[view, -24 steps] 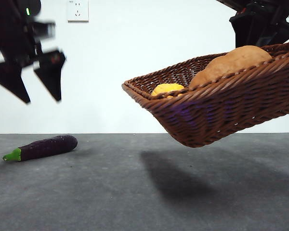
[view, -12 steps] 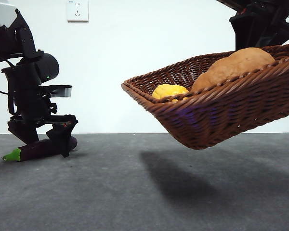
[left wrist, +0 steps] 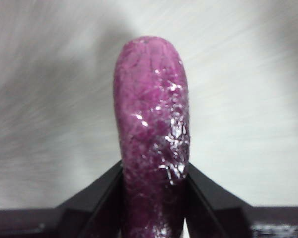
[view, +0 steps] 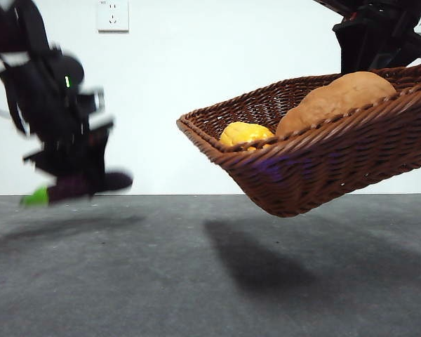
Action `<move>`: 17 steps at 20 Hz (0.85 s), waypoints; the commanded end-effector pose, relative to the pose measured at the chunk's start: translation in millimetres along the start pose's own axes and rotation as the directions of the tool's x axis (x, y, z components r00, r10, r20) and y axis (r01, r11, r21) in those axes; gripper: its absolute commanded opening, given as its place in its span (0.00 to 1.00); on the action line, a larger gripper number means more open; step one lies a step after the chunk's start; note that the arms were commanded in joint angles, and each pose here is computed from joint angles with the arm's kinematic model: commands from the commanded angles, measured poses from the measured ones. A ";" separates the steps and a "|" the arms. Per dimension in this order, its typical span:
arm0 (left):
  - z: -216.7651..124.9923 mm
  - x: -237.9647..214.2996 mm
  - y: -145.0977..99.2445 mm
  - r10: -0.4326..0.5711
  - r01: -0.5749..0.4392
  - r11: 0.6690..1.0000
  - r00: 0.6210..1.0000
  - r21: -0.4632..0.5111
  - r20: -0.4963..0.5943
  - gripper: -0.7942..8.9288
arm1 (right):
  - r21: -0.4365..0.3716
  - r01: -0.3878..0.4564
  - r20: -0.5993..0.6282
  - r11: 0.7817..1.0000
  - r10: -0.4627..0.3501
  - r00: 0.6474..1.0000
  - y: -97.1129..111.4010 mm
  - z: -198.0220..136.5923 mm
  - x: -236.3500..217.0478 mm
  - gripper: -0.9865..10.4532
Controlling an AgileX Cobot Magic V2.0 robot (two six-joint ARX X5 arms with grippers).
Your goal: Help me put the vegetables on the table into the basket
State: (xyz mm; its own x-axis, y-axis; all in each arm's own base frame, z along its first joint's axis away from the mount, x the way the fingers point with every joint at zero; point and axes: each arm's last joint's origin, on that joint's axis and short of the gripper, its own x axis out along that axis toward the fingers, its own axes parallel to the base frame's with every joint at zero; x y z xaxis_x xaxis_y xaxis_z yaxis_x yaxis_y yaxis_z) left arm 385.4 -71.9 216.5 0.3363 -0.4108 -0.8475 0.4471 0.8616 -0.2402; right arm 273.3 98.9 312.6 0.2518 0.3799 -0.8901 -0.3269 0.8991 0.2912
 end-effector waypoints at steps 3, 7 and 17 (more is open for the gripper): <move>1.1 -83.9 -53.8 -0.282 0.281 0.959 0.947 0.030 0.155 0.07 | 0.022 -0.011 0.014 1.000 0.010 1.000 1.2 1.0 -2.3 0.07; -10.0 -128.3 -118.1 -0.401 0.364 0.908 0.900 0.209 0.174 0.07 | 0.025 -0.012 0.014 1.000 0.011 1.000 1.2 1.1 -2.3 0.07; 1.7 -68.7 -207.9 -0.389 0.365 0.917 0.907 0.163 0.160 0.08 | 0.023 -0.015 0.008 1.000 0.015 1.000 1.5 0.5 -2.3 0.07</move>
State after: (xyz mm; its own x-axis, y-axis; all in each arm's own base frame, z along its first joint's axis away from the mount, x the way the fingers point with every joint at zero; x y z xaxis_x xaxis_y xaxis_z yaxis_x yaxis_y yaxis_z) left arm 269.5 -221.4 329.3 0.2690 -0.7571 -0.5953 0.6952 0.5804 -0.4241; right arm 272.8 98.9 312.4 0.2467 0.3802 -0.8914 -0.3095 0.9025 0.2993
